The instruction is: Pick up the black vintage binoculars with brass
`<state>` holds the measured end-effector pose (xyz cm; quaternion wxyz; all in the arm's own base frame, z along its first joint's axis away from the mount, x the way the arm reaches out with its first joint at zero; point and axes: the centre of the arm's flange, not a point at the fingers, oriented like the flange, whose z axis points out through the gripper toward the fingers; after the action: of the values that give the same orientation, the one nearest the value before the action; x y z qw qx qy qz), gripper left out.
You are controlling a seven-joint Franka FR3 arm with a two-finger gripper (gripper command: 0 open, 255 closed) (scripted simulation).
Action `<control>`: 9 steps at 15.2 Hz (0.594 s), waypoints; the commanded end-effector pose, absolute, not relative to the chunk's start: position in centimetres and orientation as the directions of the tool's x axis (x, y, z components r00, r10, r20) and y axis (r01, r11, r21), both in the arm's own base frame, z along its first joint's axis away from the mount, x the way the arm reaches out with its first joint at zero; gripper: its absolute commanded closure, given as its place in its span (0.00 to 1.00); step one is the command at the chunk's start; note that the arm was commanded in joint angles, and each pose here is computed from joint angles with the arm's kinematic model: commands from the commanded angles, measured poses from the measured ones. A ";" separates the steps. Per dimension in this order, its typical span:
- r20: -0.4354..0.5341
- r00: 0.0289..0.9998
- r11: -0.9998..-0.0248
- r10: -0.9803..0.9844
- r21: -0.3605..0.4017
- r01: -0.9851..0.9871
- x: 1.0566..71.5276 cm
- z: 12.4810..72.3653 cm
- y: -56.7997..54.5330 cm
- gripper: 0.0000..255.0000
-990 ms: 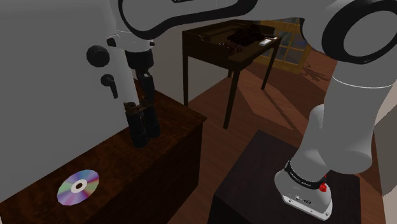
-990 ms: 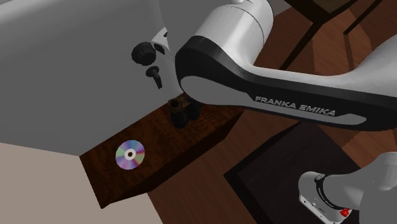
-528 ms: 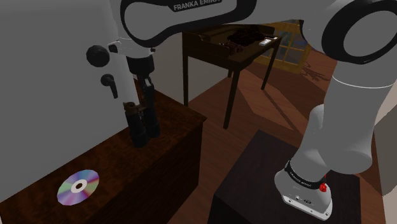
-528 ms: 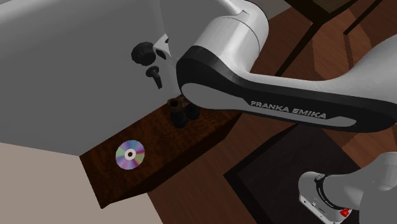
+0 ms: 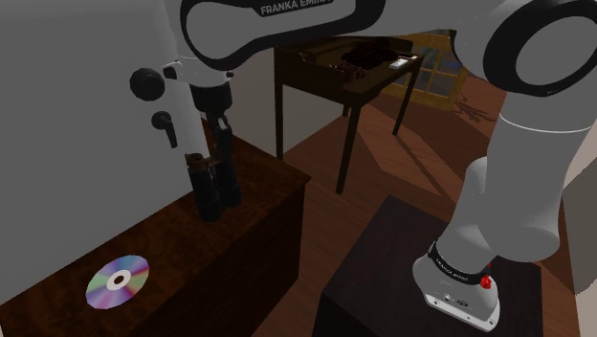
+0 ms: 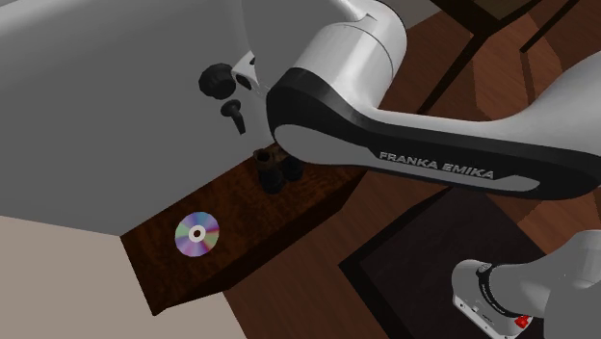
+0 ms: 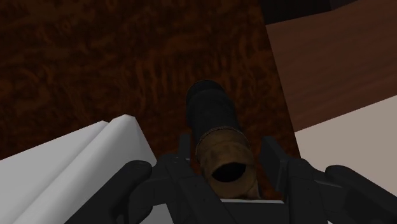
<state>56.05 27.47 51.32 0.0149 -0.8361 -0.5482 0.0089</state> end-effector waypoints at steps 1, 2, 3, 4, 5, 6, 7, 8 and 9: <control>-0.001 0.400 -0.399 0.917 -0.037 0.916 56.1 51.9 27.4 1.00; -0.001 0.400 -0.399 0.917 -0.037 0.916 56.1 52.5 27.4 1.00; -0.001 0.400 -0.399 0.917 -0.037 0.916 56.1 53.0 27.4 1.00; -0.001 0.400 -0.399 0.917 -0.037 0.916 56.1 53.5 27.4 1.00; -0.001 0.400 -0.399 0.917 -0.037 0.916 56.1 54.0 27.4 1.00; -0.001 0.400 -0.399 0.917 -0.037 0.916 56.1 54.6 27.4 1.00; -0.001 0.400 -0.399 0.917 -0.037 0.916 56.1 55.1 27.4 1.00; -0.001 0.400 -0.399 0.917 -0.037 0.916 56.1 55.6 27.4 1.00; -0.001 0.400 -0.399 0.917 -0.037 0.916 56.1 56.2 27.4 1.00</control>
<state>56.08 27.42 55.38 0.0157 -0.8362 -0.5480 0.0122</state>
